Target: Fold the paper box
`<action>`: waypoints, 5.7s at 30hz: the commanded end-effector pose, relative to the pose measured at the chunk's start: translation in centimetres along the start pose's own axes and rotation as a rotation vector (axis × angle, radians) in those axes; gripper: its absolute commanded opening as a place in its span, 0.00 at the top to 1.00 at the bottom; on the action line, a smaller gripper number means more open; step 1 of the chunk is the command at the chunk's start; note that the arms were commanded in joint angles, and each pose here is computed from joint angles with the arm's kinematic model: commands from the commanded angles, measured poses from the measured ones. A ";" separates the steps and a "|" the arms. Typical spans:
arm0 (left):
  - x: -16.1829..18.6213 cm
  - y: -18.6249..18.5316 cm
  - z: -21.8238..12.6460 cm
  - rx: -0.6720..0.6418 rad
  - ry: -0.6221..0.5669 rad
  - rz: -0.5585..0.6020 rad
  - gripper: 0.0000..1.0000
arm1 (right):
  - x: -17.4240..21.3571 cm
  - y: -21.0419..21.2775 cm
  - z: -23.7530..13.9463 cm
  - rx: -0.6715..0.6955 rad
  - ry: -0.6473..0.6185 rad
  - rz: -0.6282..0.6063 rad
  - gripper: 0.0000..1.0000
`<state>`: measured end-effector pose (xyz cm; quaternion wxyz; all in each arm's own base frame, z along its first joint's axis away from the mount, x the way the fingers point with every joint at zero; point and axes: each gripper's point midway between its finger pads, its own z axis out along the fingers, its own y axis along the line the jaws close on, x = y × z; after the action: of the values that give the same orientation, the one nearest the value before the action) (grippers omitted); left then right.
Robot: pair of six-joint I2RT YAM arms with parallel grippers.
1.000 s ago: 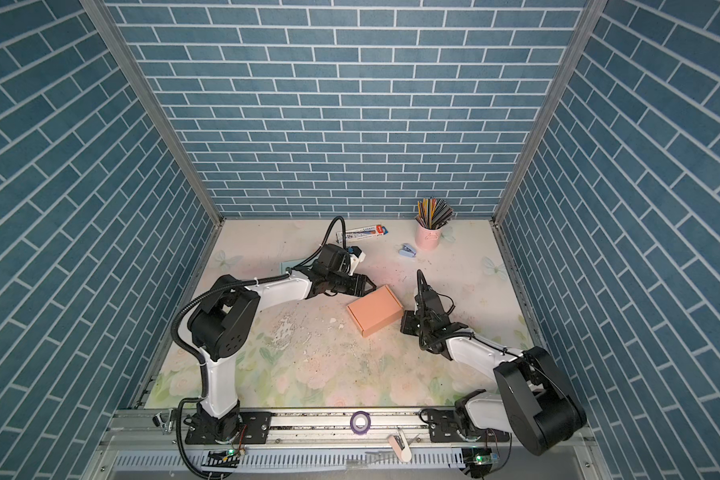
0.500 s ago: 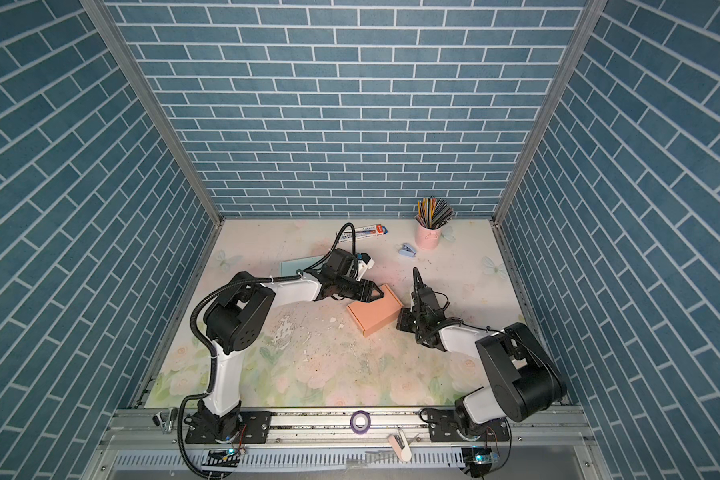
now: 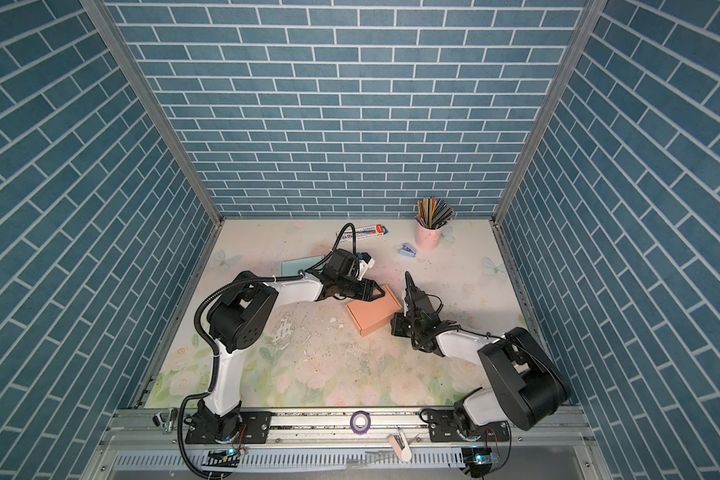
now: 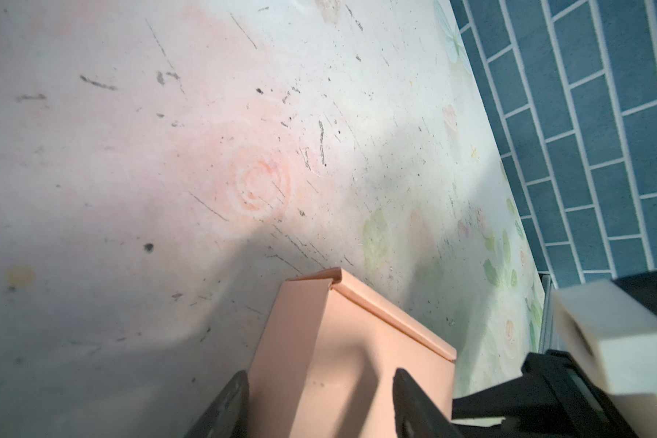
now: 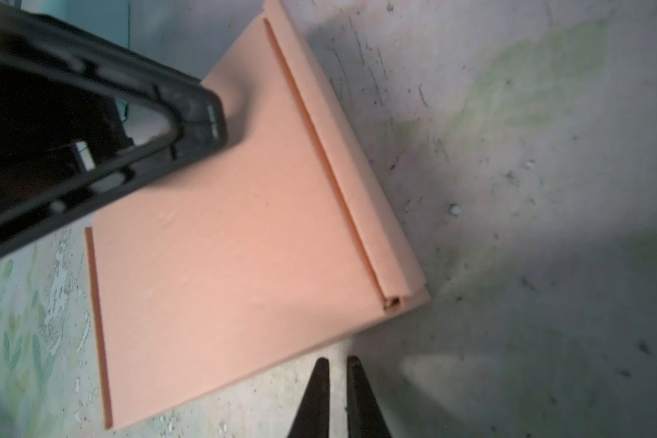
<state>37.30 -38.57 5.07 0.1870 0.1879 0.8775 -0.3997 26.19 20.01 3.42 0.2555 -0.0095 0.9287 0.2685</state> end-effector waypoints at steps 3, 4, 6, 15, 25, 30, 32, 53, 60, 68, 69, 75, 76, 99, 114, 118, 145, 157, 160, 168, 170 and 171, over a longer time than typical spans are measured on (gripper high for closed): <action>-2.4 1.6 -2.5 -0.084 -0.046 -0.003 0.37 | 0.3 -1.1 -2.6 0.069 -0.029 0.009 0.79; -2.8 1.5 -3.1 -0.097 -0.054 0.010 0.37 | 0.1 -1.1 -3.1 0.076 -0.035 -0.004 0.76; -3.3 1.5 -4.1 -0.133 -0.065 0.028 0.37 | -0.3 -0.8 -3.9 0.084 -0.044 -0.028 0.71; -1.8 -0.5 -9.6 -0.209 -0.120 0.061 0.36 | -3.5 1.3 -4.8 0.064 -0.031 -0.108 0.52; 3.9 -2.6 -14.3 -0.269 -0.147 0.042 0.32 | -7.1 1.9 -4.1 0.038 -0.019 -0.120 0.35; 7.5 -3.0 -14.0 -0.257 -0.125 -0.001 0.31 | -8.8 1.7 -3.4 0.023 0.001 -0.123 0.30; 8.6 -3.0 -13.6 -0.245 -0.115 -0.023 0.31 | -9.2 1.7 -3.1 0.015 0.013 -0.126 0.29; 9.7 -3.2 -7.2 -0.156 -0.059 -0.077 0.37 | -7.1 1.2 0.6 -0.064 0.159 -0.101 0.33; 9.2 -3.0 -6.6 -0.164 -0.059 -0.073 0.43 | -5.6 1.3 0.9 -0.083 0.190 -0.091 0.41; 7.9 -3.2 -6.1 -0.184 -0.057 -0.047 0.48 | -5.1 2.4 0.9 -0.107 0.187 -0.093 0.47; 7.6 -3.2 -6.1 -0.187 -0.058 -0.043 0.48 | -5.1 2.5 0.9 -0.110 0.186 -0.094 0.47; 5.7 -2.8 -6.0 -0.212 -0.076 -0.029 0.49 | -5.9 3.1 0.7 -0.118 0.162 -0.101 0.49; 5.3 -2.6 -6.1 -0.216 -0.079 -0.029 0.49 | -6.1 3.2 0.8 -0.122 0.158 -0.102 0.49; -4.5 2.4 -5.0 -0.288 -0.153 -0.029 0.50 | -14.4 6.4 5.1 -0.171 0.064 -0.142 0.54; -6.8 4.9 -3.8 -0.319 -0.197 -0.063 0.49 | -16.3 6.3 8.4 -0.181 0.061 -0.113 0.54; -7.2 5.5 -3.7 -0.335 -0.209 -0.070 0.49 | -16.5 6.3 8.9 -0.182 0.062 -0.108 0.54; -8.1 5.9 -7.1 -0.374 -0.278 -0.085 0.19 | -18.0 6.3 5.7 -0.120 -0.026 -0.134 0.29; -8.7 2.4 -12.1 -0.361 -0.332 -0.017 0.12 | -17.6 6.1 2.2 -0.087 -0.071 -0.168 0.20; -7.8 1.5 -14.4 -0.387 -0.336 0.026 0.01 | -17.1 5.7 0.3 -0.062 -0.103 -0.200 0.16; -3.2 2.6 -22.1 -0.608 -0.345 0.122 0.01 | -16.6 3.1 -5.7 0.075 -0.288 -0.284 0.02; -2.2 2.8 -24.0 -0.655 -0.364 0.136 0.01 | -16.5 1.9 -6.6 0.128 -0.315 -0.283 0.02; -1.6 3.1 -24.9 -0.687 -0.369 0.141 0.01 | -16.4 1.3 -7.0 0.154 -0.326 -0.284 0.02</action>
<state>36.87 -21.29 19.64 0.4165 0.0984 0.8879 -0.1690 36.51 18.25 16.80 0.4035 -0.0845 0.8847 0.2178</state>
